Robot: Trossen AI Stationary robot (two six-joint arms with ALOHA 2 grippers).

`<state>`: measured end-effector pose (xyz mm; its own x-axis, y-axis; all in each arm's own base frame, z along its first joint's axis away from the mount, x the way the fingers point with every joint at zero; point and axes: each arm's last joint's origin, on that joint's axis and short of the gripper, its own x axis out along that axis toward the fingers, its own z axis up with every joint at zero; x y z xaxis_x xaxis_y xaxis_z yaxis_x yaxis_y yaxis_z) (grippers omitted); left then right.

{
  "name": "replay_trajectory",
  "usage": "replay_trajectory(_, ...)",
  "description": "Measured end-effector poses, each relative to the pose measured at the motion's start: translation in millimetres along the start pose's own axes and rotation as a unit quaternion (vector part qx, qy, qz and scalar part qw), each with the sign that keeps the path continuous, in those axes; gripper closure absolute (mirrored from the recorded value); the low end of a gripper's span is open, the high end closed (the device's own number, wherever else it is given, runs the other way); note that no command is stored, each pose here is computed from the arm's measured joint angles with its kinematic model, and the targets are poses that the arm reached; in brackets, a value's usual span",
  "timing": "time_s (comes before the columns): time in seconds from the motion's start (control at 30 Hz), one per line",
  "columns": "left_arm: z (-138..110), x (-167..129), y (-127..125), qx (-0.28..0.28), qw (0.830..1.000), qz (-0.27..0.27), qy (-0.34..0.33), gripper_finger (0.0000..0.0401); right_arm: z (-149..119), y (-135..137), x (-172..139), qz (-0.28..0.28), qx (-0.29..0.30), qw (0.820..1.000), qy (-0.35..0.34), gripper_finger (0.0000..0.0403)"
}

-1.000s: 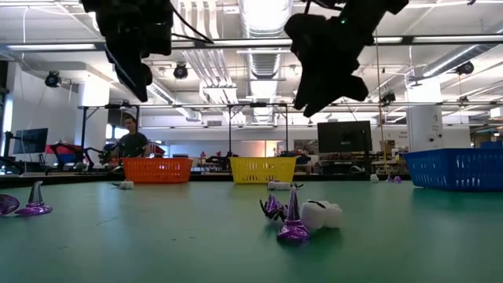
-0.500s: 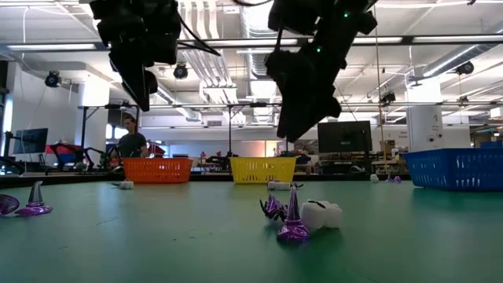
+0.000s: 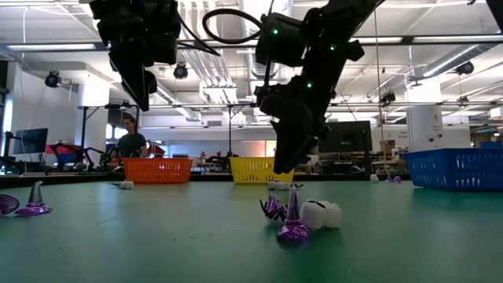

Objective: Sort Halloween decoration
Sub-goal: Put the white skeleton toy into the blue basket

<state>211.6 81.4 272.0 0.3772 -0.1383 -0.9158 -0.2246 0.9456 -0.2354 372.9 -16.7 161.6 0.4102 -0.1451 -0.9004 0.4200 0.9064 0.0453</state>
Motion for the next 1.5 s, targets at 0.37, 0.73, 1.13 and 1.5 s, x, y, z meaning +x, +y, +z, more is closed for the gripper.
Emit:
replay_trajectory(0.37,-0.5,-0.1,-0.1,-0.009,1.0,-0.001,0.002,0.0216,0.8,-9.8,15.2,-0.011,0.018,1.0,0.011,0.0248)
replay_trajectory(0.73,-0.5,-0.3,-0.1,-0.009,1.0,-0.001,0.002,0.0216,0.7,-10.4,18.4,0.012,0.033,0.999,0.021,0.0248)
replay_trajectory(1.13,-0.4,-0.3,-0.1,-0.008,1.0,-0.001,0.002,0.0216,-0.6,-14.1,23.1,0.005,0.057,0.998,0.031,0.0272)
replay_trajectory(1.5,-0.4,-0.3,-0.1,-0.008,1.0,0.0,0.001,0.0217,-0.8,-13.8,23.0,0.005,0.058,0.998,0.032,0.0385)
